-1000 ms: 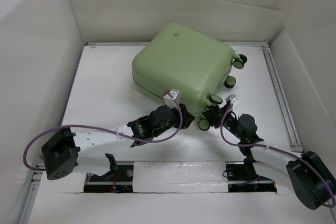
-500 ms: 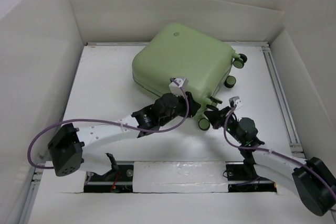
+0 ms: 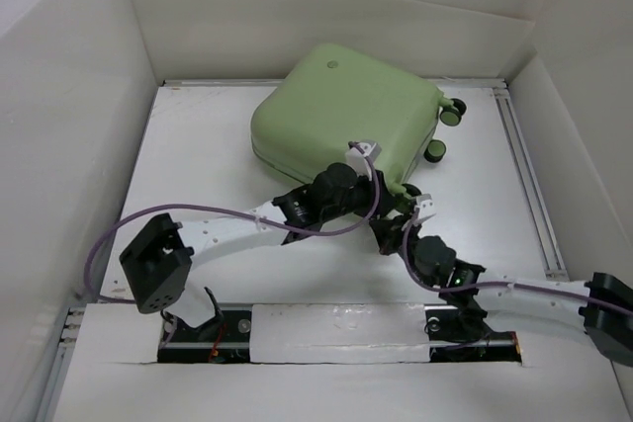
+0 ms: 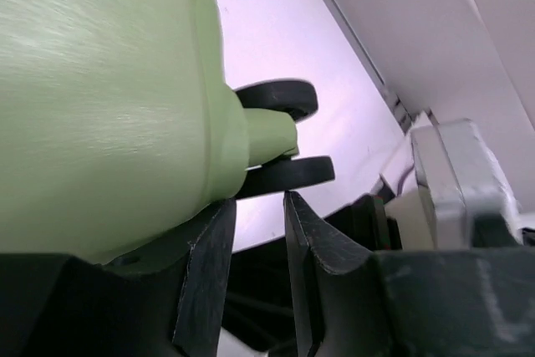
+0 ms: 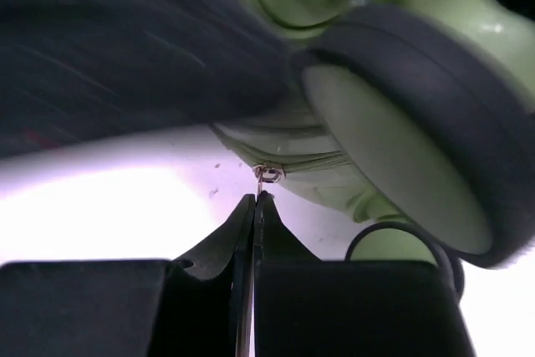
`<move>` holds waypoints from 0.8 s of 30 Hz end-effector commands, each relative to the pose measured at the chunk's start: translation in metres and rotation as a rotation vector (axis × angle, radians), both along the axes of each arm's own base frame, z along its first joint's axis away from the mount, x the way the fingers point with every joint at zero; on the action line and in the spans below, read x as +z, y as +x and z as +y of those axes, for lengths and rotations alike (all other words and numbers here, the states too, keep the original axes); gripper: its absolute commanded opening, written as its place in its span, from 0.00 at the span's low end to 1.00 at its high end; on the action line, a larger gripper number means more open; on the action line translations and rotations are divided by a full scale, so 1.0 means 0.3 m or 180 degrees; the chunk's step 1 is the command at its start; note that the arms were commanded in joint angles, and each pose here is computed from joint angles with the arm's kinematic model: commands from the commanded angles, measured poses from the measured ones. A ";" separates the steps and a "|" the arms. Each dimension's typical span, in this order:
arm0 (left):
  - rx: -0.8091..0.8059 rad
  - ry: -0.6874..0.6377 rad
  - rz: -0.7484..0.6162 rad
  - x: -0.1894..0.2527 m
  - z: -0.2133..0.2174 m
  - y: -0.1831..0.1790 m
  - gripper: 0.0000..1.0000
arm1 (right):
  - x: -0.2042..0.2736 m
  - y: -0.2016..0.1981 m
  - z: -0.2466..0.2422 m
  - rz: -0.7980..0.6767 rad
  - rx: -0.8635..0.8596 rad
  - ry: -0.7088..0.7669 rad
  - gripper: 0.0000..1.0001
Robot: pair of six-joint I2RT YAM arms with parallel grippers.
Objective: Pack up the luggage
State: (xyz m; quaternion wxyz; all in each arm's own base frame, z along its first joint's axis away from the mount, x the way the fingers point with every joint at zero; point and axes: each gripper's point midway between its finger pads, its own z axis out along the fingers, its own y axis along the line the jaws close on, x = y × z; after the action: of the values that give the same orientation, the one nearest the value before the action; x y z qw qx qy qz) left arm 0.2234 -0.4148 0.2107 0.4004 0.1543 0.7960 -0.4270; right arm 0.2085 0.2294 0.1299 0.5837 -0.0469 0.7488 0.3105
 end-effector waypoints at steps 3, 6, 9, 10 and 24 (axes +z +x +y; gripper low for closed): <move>0.0461 -0.0167 -0.0107 0.000 0.022 0.183 0.27 | 0.242 -0.154 0.270 -0.0038 0.0489 0.0571 0.00; 0.0394 -0.0299 -0.0087 0.039 0.042 0.145 0.27 | 0.220 -0.109 0.327 0.0037 0.0226 0.0465 0.00; 0.0367 -0.0437 -0.0074 0.089 0.089 0.130 0.27 | 0.174 -0.068 0.362 0.0068 -0.0050 0.0389 0.00; 0.0372 -0.0457 -0.0019 0.088 0.107 0.127 0.27 | 0.176 -0.059 0.376 0.0053 -0.0084 0.0432 0.00; 0.1946 -0.0682 -0.0267 0.164 0.779 0.184 0.44 | 0.136 0.018 0.542 -0.0164 -0.0177 0.1027 0.00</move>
State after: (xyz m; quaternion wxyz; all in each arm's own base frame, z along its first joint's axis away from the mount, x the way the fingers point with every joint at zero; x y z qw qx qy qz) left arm 0.2710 -0.2228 0.2657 0.5127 -0.0574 0.7426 -0.4271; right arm 0.2373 0.3625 0.1261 0.6301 0.0494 0.7202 0.2862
